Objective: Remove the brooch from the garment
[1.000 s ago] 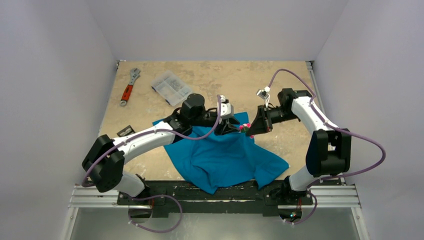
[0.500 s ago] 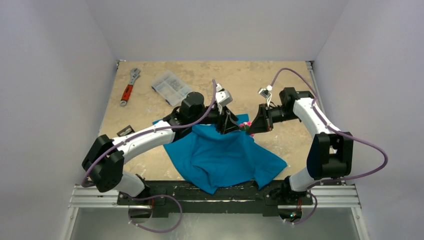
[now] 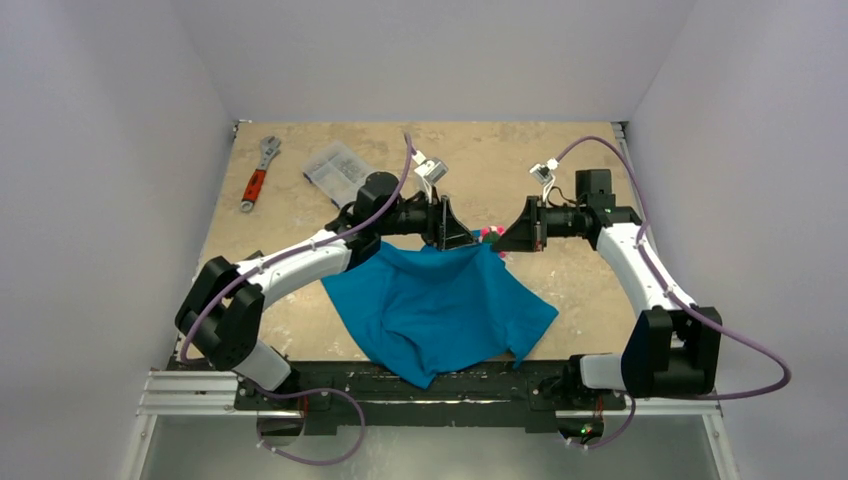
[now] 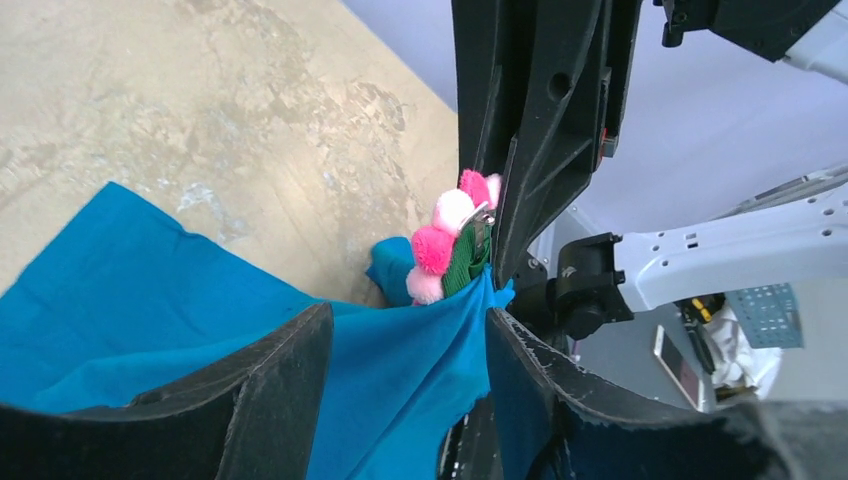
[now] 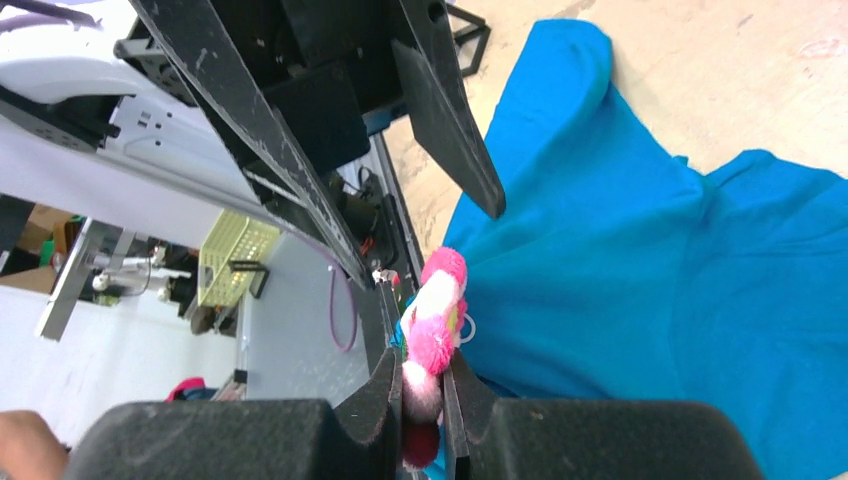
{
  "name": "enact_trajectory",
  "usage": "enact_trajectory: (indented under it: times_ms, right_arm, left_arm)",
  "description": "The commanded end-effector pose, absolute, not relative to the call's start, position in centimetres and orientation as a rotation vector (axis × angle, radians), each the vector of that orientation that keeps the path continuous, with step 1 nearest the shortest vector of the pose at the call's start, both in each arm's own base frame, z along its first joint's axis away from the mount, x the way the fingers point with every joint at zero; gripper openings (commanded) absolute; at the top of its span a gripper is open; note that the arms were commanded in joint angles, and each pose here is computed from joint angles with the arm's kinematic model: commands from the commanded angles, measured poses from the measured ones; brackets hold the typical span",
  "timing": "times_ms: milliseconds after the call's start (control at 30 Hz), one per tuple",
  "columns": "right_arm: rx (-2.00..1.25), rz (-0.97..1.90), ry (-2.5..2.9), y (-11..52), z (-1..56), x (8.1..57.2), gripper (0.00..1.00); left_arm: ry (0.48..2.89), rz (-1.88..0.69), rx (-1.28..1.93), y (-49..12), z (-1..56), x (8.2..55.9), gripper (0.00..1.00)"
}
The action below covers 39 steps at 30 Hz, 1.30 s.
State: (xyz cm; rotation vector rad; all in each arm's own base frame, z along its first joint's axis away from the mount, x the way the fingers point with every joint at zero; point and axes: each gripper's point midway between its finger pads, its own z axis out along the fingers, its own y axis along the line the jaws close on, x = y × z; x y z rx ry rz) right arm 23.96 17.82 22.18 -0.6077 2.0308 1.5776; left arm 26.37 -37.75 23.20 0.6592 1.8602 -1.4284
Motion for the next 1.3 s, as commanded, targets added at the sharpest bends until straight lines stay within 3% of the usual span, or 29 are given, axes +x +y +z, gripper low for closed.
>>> enact_trajectory:
  times_ms: [0,567,1033,1267]
  right_arm:
    - [-0.582,1.563,1.971,18.1,24.2,24.7,0.00]
    - [-0.566,1.535,2.001,18.3,23.5,24.7,0.00]
    - [-0.607,1.575,1.971,18.5,23.7,24.3,0.00]
    - [-0.628,1.578,1.954,18.5,24.0,24.2,0.00]
  left_arm:
    - [1.772,-1.522,0.646,-39.2,26.5,26.4,0.57]
    - [1.630,-1.531,0.673,-40.4,28.9,26.4,0.34]
    - [1.598,-1.554,0.705,-41.5,28.9,26.6,0.30]
    - [1.623,-1.543,0.691,-41.7,28.5,26.8,0.21]
